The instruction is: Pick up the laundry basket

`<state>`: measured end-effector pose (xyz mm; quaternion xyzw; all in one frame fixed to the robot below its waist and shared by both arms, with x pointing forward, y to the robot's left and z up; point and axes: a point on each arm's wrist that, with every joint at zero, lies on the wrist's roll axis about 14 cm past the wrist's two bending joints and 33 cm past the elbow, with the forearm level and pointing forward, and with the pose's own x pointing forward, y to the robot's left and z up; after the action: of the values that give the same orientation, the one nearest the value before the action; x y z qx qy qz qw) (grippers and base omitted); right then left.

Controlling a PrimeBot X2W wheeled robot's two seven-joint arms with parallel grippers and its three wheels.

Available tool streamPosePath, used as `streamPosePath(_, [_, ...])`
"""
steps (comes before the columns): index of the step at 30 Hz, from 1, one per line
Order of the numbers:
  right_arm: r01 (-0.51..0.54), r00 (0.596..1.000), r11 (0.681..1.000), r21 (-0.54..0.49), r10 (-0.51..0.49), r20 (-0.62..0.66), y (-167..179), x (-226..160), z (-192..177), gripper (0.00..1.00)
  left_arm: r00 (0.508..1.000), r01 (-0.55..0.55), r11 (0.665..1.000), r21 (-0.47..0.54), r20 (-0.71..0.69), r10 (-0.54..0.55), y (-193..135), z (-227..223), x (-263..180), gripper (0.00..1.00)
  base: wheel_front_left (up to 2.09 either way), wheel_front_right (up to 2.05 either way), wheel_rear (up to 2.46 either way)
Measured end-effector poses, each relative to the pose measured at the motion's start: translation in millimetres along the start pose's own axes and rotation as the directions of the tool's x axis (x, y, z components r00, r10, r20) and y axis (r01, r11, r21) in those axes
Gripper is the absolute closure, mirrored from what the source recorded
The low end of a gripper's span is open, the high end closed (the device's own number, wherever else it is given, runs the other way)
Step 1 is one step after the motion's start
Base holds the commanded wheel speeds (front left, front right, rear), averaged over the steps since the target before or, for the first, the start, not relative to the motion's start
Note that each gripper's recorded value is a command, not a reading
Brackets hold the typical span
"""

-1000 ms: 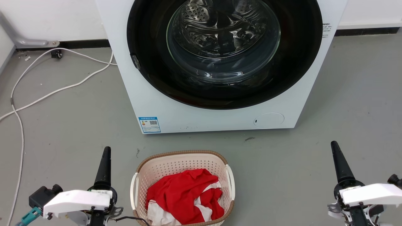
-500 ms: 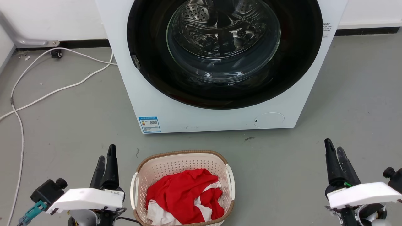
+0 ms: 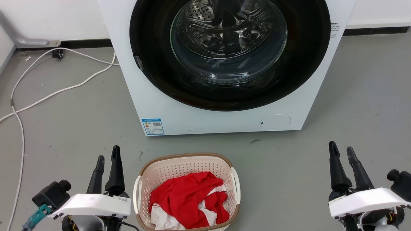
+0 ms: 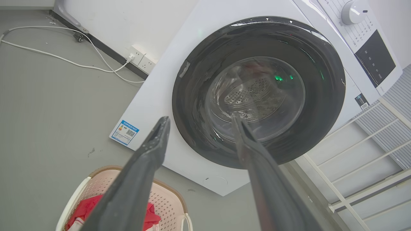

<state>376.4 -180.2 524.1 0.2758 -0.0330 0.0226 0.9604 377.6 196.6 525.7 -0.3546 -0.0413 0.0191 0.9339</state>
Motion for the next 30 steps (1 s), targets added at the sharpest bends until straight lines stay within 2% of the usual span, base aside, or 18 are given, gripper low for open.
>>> streamPosePath(14, [-0.03,0.999,0.986,-0.165,0.031,0.007,6.4,-3.9,-0.5,0.0,1.0,0.023,0.989,0.148,0.017,-0.026,-2.8,0.9,-3.4,0.0,0.0,0.0,0.0])
streamPosePath(30, [-0.07,0.997,0.941,-0.331,0.08,0.018,16.5,-5.4,0.5,0.0,0.998,0.043,0.952,0.303,0.036,-0.056,-5.7,3.8,-7.0,0.0,0.0,0.0,0.0])
